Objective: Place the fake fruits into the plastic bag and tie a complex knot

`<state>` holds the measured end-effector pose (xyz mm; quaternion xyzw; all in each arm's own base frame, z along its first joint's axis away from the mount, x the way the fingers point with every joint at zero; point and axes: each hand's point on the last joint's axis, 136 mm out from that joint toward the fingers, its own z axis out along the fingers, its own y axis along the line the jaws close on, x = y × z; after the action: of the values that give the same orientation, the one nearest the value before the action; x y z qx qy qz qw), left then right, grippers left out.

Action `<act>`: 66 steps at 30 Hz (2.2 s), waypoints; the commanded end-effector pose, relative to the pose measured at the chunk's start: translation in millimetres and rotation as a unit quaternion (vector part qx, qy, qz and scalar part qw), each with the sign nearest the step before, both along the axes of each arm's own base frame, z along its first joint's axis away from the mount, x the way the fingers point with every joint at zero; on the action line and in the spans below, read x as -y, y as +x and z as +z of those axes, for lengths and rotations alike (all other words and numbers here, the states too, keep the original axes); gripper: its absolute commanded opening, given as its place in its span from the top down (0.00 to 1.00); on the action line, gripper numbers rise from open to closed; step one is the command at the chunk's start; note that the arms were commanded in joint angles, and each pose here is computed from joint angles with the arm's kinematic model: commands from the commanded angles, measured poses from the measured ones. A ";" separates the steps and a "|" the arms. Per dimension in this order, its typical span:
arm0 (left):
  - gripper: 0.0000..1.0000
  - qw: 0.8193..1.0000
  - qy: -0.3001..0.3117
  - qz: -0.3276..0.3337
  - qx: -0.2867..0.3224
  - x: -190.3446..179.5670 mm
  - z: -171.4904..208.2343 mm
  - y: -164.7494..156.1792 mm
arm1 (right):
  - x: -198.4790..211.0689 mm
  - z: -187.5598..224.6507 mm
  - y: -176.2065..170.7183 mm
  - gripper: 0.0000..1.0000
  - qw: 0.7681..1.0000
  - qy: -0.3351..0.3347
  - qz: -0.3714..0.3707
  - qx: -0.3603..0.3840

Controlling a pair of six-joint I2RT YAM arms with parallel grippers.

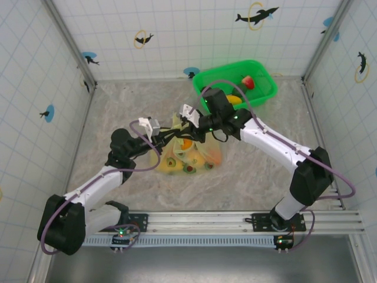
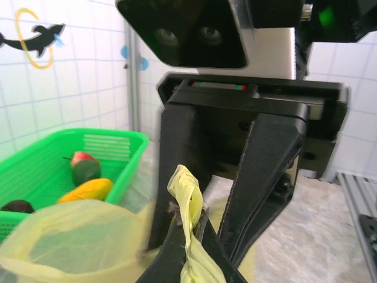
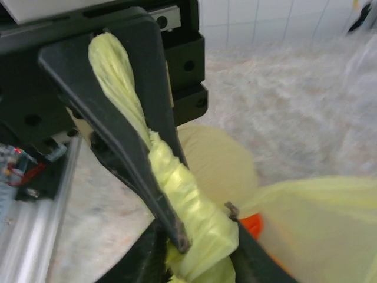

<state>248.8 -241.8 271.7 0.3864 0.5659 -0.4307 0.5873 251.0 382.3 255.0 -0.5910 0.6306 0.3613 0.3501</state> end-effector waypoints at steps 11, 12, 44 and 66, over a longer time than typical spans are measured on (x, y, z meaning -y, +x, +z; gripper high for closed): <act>0.89 0.999 -0.001 -0.011 0.038 -1.2 13.3 -11.1 | 8.6 23.8 22.4 1.00 0.994 -0.036 -0.040 0.099; 0.79 0.999 -0.002 -0.010 0.037 -1.1 14.0 -11.2 | 10.1 23.9 25.5 1.00 0.990 -0.046 -0.048 0.121; 0.30 0.989 0.071 0.095 0.088 -17.6 -8.2 7.0 | 37.8 59.7 -9.9 0.99 0.981 0.048 0.056 0.180; 1.00 0.994 0.048 0.084 0.049 -9.4 -3.7 18.5 | 44.5 28.1 9.0 0.99 0.981 -0.023 0.022 0.194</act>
<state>262.0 -243.0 255.4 0.3970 0.5939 -0.3809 0.5870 253.6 344.8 293.3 -0.6679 0.5320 0.2721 0.4438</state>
